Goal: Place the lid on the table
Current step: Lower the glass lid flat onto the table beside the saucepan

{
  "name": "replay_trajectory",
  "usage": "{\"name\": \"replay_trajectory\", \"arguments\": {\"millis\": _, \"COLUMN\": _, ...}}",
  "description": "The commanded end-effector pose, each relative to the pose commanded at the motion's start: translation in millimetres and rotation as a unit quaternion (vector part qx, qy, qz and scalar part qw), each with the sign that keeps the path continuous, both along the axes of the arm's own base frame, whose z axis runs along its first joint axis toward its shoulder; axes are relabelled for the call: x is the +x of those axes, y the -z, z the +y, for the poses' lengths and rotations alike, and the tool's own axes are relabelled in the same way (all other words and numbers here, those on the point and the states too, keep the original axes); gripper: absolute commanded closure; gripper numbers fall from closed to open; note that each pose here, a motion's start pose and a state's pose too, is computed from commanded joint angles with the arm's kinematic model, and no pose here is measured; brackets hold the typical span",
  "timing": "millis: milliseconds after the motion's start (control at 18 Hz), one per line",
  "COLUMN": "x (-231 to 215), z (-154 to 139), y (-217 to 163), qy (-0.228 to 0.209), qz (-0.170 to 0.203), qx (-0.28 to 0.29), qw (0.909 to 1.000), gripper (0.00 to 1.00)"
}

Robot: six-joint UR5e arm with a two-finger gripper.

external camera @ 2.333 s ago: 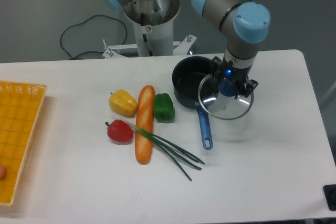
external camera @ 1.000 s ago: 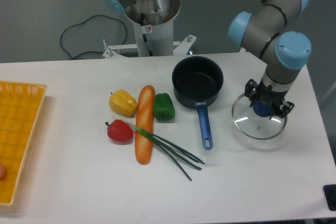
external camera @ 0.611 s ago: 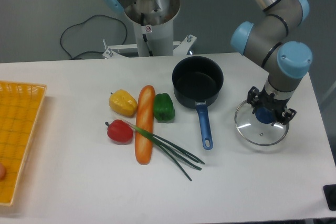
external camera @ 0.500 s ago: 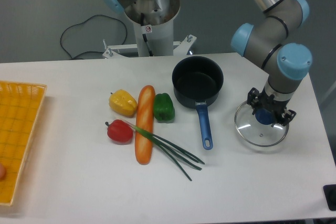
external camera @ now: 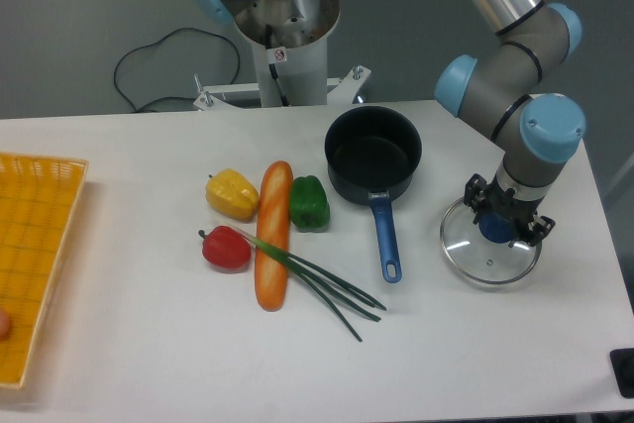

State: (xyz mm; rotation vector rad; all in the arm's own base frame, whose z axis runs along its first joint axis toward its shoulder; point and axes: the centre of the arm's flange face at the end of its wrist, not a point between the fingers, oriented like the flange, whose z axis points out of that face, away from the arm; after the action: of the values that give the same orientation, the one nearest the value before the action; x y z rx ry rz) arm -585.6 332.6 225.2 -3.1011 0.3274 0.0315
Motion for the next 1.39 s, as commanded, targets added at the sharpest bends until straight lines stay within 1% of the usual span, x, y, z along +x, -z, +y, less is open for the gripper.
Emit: {"name": "replay_trajectory", "arguments": {"millis": 1389, "x": 1.1, "z": 2.8, "y": 9.6, "qy": 0.002, "qz": -0.007, "qx": -0.002, "qw": 1.0, "gripper": 0.43}}
